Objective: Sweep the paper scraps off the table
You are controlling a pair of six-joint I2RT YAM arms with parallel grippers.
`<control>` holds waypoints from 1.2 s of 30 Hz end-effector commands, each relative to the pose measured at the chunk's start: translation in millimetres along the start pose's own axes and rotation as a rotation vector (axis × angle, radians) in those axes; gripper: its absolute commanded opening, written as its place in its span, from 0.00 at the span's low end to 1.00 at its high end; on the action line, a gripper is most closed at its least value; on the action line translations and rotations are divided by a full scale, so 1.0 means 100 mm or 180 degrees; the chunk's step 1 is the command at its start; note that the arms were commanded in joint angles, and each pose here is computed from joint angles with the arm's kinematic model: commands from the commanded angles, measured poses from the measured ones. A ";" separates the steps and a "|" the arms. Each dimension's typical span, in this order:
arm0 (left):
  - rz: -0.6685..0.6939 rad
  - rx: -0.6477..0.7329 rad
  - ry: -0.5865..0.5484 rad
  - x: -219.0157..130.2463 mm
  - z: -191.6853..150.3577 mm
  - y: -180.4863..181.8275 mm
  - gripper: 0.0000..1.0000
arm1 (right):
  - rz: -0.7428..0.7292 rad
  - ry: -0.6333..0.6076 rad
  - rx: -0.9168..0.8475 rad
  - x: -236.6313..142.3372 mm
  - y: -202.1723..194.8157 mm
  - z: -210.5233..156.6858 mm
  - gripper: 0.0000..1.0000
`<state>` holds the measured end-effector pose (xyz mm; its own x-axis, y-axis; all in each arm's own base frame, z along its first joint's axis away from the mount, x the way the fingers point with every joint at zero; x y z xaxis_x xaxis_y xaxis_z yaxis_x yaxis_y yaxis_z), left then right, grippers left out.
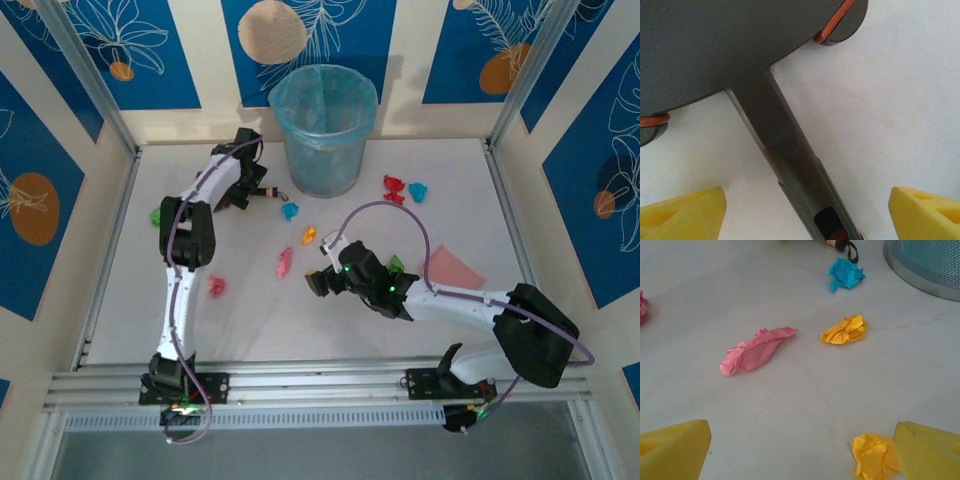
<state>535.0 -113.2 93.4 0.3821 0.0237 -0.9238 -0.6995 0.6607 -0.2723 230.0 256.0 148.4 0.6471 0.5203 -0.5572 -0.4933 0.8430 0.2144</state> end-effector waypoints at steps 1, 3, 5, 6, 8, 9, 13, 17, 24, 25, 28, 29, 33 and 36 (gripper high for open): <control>0.0515 -0.0736 -0.0075 -0.02 0.04 0.29 0.81 | 0.0133 -0.0106 -0.0056 0.00 0.12 0.13 0.94; 0.0532 -0.0762 -0.0089 0.00 0.05 0.29 0.77 | 0.0136 -0.0103 -0.0066 0.01 0.12 0.13 0.94; 0.0532 -0.0785 -0.0104 0.02 0.07 0.28 0.73 | 0.0150 -0.0103 -0.0077 0.00 0.13 0.13 0.94; 0.0514 -0.0803 -0.0091 0.04 0.07 0.27 0.72 | 0.0146 -0.0093 -0.0082 0.01 0.13 0.12 0.94; 0.0510 -0.0823 -0.0079 0.07 0.08 0.25 0.70 | 0.0144 -0.0082 -0.0088 0.02 0.14 0.11 0.94; 0.0508 -0.0823 -0.0072 0.09 0.08 0.24 0.70 | 0.0144 -0.0085 -0.0093 0.02 0.14 0.12 0.94; 0.0561 -0.0831 -0.0035 0.16 0.07 0.25 0.68 | 0.0141 -0.0071 -0.0114 0.02 0.14 0.11 0.94; 0.0682 -0.0837 -0.0096 0.17 0.08 0.33 0.63 | 0.0148 -0.0074 -0.0118 0.02 0.14 0.11 0.94; 0.0855 -0.0828 -0.0119 0.20 0.12 0.46 0.51 | 0.0145 -0.0072 -0.0124 0.02 0.14 0.11 0.94; 0.0863 -0.0817 -0.0118 0.20 0.13 0.47 0.50 | 0.0148 -0.0069 -0.0124 0.02 0.14 0.11 0.94; 0.0859 -0.0821 -0.0087 0.22 0.15 0.49 0.45 | 0.0156 -0.0064 -0.0126 0.02 0.15 0.11 0.94; 0.0859 -0.0821 -0.0083 0.22 0.15 0.49 0.44 | 0.0153 -0.0060 -0.0130 0.03 0.14 0.10 0.94; 0.0843 -0.0810 -0.0062 0.23 0.17 0.49 0.38 | 0.0166 -0.0059 -0.0139 0.03 0.15 0.10 0.94; 0.0837 -0.0814 -0.0044 0.23 0.16 0.49 0.34 | 0.0161 -0.0049 -0.0146 0.03 0.15 0.10 0.94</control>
<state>548.3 -89.3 78.0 0.3494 0.0823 -0.9334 -0.7472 0.6256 -0.2246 229.6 263.2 151.3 0.6396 0.5383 -0.5488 -0.5235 0.8278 0.2017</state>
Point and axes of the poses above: each hand's point on the last joint's axis, 136 mm out from that joint toward the fingers, its own x axis out along the fingers, its own y axis along the line the jaws close on, z = x × y, the point moved 5 cm from there along -x, back along the fingers, and after that the axes turned 14 degrees about x, right-handed, at the moved point
